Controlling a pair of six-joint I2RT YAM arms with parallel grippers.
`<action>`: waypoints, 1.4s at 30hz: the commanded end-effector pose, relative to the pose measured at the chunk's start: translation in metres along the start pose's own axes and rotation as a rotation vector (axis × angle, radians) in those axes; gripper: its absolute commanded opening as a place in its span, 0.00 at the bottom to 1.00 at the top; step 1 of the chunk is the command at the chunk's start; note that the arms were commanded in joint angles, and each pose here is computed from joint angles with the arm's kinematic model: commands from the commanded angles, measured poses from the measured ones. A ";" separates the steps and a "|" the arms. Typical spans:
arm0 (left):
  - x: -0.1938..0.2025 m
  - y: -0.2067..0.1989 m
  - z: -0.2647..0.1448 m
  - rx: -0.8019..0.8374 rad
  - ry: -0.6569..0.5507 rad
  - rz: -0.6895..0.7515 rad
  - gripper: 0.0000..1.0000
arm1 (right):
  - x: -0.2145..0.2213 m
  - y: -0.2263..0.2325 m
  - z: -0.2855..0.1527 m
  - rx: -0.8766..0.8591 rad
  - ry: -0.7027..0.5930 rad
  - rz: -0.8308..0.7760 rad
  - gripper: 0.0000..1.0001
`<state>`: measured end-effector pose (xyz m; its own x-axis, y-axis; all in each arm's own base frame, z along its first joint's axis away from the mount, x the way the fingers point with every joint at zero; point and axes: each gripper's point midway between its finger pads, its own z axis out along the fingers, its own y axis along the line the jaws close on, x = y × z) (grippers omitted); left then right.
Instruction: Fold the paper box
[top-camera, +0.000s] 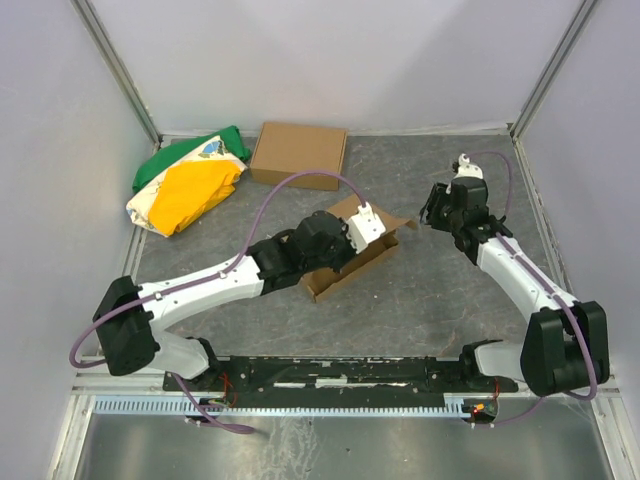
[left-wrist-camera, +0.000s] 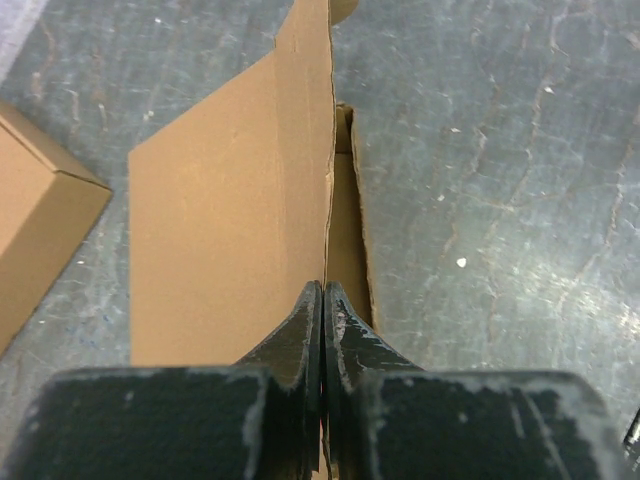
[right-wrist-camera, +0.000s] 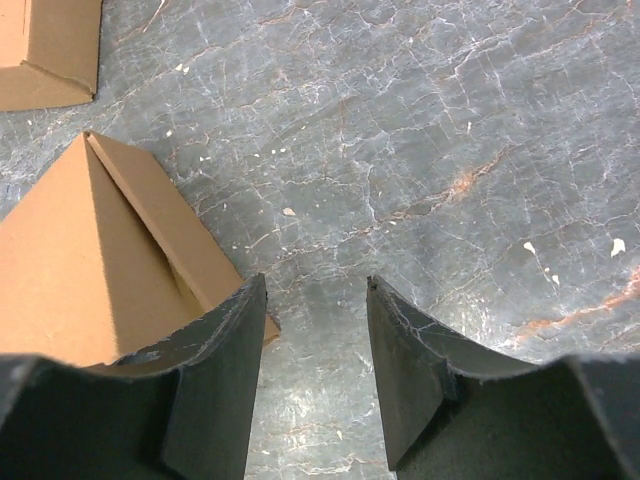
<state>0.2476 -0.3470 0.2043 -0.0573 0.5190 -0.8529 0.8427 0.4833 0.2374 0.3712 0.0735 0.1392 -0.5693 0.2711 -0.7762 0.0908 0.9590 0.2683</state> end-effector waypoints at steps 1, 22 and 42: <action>0.003 -0.023 -0.001 0.048 -0.007 -0.061 0.05 | -0.014 -0.002 -0.014 0.004 -0.070 -0.005 0.53; 0.043 0.019 -0.095 -0.427 -0.216 -0.785 0.38 | -0.015 0.038 -0.003 -0.182 0.051 -0.062 0.58; 0.179 0.036 -0.075 -0.850 0.196 -0.869 0.37 | 0.043 0.044 0.075 -0.220 0.314 -0.049 0.47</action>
<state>0.2095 -0.1681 0.0766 -0.6137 -0.0337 -0.7888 -0.0740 0.9971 0.0150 0.4065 0.1146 0.0754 -0.7792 0.1865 -0.5984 -0.0151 0.9488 0.3154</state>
